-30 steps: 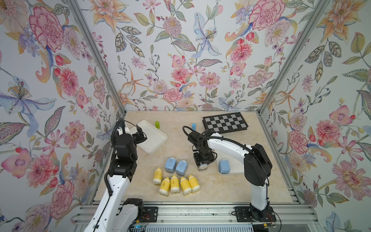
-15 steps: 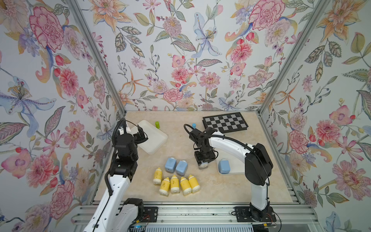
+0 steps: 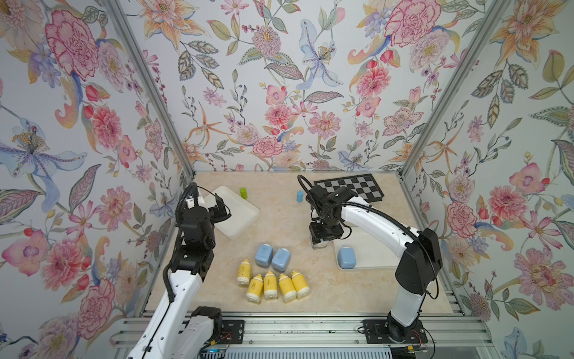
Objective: Place the pencil sharpeners by color into the storage box
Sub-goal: Place the pencil sharpener in the storage box.
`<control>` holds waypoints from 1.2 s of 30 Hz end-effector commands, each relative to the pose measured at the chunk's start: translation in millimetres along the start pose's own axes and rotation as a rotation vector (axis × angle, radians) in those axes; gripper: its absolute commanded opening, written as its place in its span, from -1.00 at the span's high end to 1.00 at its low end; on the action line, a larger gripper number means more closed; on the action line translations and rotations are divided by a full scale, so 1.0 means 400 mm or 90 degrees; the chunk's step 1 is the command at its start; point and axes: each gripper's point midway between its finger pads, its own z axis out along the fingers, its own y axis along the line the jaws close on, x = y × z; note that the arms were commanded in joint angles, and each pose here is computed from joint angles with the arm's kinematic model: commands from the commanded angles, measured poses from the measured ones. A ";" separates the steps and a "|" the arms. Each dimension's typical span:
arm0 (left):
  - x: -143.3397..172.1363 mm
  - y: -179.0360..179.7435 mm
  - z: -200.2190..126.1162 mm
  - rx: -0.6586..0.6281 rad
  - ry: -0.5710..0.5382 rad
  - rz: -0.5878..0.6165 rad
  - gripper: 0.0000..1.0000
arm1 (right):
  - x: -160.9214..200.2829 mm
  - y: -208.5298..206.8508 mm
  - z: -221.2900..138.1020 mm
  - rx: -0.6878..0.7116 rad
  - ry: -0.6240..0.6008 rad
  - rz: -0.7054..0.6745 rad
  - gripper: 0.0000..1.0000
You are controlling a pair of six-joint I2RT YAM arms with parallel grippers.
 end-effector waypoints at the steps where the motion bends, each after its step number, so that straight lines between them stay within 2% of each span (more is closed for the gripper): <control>1: 0.015 0.002 0.003 -0.012 0.007 0.015 -0.99 | 0.002 -0.048 -0.091 0.014 -0.042 -0.011 0.15; 10: 0.013 -0.003 0.002 -0.008 0.006 0.015 -0.99 | 0.017 -0.179 -0.204 0.040 -0.107 0.030 0.15; 14: 0.017 -0.004 0.004 -0.007 0.009 0.018 -0.99 | 0.037 -0.243 -0.217 0.058 -0.110 0.060 0.14; 24: 0.026 -0.015 0.009 0.000 0.016 0.023 -0.99 | 0.101 -0.365 -0.159 0.101 -0.062 0.115 0.14; 36: 0.026 -0.018 0.009 0.003 0.016 0.023 -0.99 | 0.168 -0.442 -0.045 0.118 0.007 0.154 0.15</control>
